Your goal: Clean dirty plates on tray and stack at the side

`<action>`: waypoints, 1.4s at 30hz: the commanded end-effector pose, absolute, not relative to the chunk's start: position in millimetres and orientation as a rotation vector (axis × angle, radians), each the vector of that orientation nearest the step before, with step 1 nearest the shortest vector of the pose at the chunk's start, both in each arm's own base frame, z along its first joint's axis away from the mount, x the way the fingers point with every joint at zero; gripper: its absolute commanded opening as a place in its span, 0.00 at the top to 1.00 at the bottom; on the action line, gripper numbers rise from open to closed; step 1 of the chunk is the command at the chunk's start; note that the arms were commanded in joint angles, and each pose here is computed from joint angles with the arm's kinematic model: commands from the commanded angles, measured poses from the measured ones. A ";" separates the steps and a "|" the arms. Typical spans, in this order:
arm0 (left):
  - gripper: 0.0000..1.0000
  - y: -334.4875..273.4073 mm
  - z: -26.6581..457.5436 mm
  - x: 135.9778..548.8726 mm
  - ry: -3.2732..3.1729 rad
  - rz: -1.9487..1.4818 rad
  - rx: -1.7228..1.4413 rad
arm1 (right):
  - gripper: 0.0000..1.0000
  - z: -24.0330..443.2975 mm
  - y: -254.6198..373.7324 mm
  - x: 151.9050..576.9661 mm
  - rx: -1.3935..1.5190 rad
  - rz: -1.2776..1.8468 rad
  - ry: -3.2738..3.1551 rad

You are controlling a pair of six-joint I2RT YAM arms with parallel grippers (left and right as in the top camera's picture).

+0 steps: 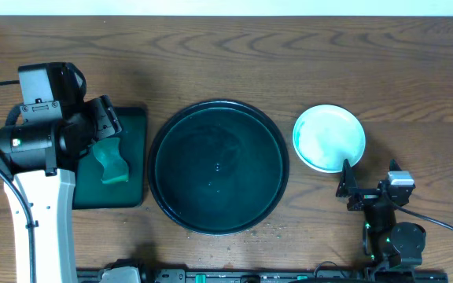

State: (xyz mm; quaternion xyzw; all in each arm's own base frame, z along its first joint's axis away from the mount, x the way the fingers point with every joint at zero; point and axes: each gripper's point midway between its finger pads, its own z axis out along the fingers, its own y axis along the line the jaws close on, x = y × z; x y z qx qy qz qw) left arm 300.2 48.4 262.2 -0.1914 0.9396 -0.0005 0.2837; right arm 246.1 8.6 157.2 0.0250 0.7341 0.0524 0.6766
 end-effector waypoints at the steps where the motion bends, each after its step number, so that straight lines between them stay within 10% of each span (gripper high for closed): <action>1: 0.27 50.0 259.2 299.7 2.512 0.007 -0.523 | 0.01 157.1 7.3 246.1 0.051 0.107 1.644; 42: 0.27 10.8 136.4 243.4 1.726 0.061 -0.036 | 0.01 157.1 7.3 246.1 0.051 0.107 1.644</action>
